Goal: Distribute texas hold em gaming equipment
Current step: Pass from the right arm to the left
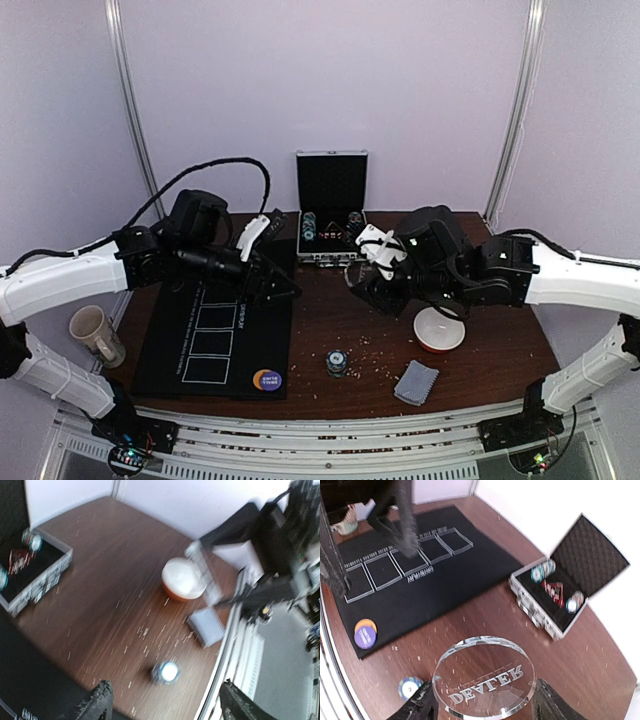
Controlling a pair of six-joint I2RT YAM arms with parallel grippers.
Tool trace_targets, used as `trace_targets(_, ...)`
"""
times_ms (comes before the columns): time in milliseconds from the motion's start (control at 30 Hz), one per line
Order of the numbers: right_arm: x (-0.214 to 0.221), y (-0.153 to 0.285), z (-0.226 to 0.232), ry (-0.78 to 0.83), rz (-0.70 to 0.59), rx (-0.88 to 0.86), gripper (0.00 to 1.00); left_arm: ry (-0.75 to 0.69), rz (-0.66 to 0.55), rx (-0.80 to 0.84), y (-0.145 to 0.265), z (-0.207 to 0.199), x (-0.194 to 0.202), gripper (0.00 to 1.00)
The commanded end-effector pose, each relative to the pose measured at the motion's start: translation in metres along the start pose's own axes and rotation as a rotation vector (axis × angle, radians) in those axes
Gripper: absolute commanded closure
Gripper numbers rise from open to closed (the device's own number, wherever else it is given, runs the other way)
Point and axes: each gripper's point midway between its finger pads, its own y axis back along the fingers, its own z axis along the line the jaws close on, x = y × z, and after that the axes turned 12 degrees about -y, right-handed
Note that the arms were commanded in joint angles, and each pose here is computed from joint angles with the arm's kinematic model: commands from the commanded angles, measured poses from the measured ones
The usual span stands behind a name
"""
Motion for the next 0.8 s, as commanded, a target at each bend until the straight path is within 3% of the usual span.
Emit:
trace_targets(0,-0.054,-0.001,0.016,0.135,-0.218,0.009,0.62,-0.033,-0.306,0.144,0.022,-0.026,-0.079,0.21)
trace_targets(133,-0.070,-0.005,0.032,0.180,-0.280,-0.009,0.63,-0.021,-0.313,0.166,0.017,-0.026,-0.080,0.17)
trace_targets(233,-0.073,-0.009,0.042,0.209,-0.297,-0.018,0.63,0.004,-0.277,0.134,0.008,-0.017,-0.071,0.19)
trace_targets(600,-0.075,-0.017,0.053,0.269,-0.289,0.006,0.63,0.017,-0.233,0.086,-0.007,-0.004,-0.061,0.45)
trace_targets(767,-0.077,-0.020,0.054,0.292,-0.287,0.019,0.63,0.004,-0.224,0.122,-0.008,-0.010,-0.059,0.70)
